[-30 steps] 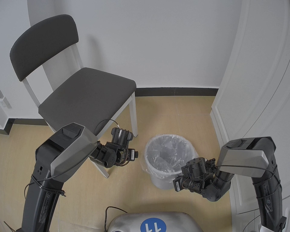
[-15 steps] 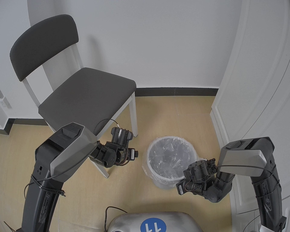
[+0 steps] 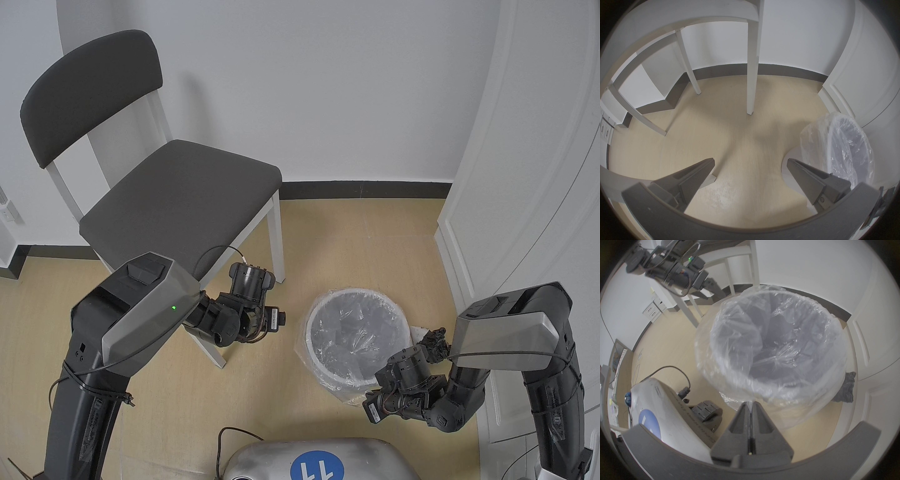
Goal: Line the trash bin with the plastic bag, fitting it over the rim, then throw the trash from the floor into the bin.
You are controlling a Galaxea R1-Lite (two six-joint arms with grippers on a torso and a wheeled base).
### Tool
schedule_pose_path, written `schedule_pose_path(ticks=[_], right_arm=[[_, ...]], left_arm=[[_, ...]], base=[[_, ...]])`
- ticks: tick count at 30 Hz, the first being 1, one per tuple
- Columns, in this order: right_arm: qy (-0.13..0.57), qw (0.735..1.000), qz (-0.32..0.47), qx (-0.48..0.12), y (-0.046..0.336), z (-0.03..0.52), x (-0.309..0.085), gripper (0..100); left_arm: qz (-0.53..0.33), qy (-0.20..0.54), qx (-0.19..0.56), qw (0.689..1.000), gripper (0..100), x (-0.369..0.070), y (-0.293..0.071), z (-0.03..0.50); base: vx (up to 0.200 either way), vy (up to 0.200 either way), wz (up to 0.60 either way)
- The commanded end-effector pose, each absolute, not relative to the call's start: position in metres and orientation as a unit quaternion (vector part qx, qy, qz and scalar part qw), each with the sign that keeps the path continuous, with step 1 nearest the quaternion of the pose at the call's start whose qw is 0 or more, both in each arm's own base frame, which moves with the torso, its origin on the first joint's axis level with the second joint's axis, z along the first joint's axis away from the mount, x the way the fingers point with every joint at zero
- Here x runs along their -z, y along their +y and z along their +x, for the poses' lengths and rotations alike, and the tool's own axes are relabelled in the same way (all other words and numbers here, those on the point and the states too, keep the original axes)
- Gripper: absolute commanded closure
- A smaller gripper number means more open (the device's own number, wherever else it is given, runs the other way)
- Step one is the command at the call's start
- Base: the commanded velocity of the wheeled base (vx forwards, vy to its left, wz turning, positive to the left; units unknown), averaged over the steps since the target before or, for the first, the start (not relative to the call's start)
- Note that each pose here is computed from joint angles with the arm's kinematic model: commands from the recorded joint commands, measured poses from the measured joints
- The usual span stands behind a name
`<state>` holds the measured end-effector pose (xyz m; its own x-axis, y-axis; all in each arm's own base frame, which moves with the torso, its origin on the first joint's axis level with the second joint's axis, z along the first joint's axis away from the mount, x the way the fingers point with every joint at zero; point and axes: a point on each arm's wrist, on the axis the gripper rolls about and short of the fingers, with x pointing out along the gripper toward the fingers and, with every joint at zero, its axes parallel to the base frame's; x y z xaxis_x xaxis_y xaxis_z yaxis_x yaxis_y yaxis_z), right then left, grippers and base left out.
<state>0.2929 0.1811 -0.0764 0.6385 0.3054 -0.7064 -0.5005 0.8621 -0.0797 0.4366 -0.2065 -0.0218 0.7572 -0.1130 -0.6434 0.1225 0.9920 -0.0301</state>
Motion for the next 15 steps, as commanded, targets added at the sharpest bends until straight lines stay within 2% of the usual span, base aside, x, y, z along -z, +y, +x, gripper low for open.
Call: schedule_pose_path(ticks=[1,4,5,11,15], right_arm=[[0.362,0.892,-0.139,-0.231,0.184,0.288,0.075,100],[0.369,0.887,-0.147,-0.236,0.184,0.283,0.075,100],[0.368,0.887,-0.148,-0.238,0.184,0.282,0.075,0],[0.361,0.885,-0.156,-0.248,0.185,0.273,0.075,0],[0.333,0.891,-0.156,-0.267,0.191,0.260,0.067,0]], left_arm=[[0.006,0.341,0.064,0.938,0,0.019,-0.207,0.436],[0.007,0.341,0.065,0.938,0,0.019,-0.208,0.435],[0.007,0.341,0.065,0.938,0,0.019,-0.208,0.434],[0.002,0.325,0.071,0.943,0,0.010,-0.210,0.432],[-0.001,0.318,0.076,0.945,0,-0.004,-0.211,0.426]], base=[[0.000,0.000,0.00],[0.000,0.000,0.00],[0.000,0.000,0.00],[0.000,0.000,0.00],[0.000,0.000,0.00]])
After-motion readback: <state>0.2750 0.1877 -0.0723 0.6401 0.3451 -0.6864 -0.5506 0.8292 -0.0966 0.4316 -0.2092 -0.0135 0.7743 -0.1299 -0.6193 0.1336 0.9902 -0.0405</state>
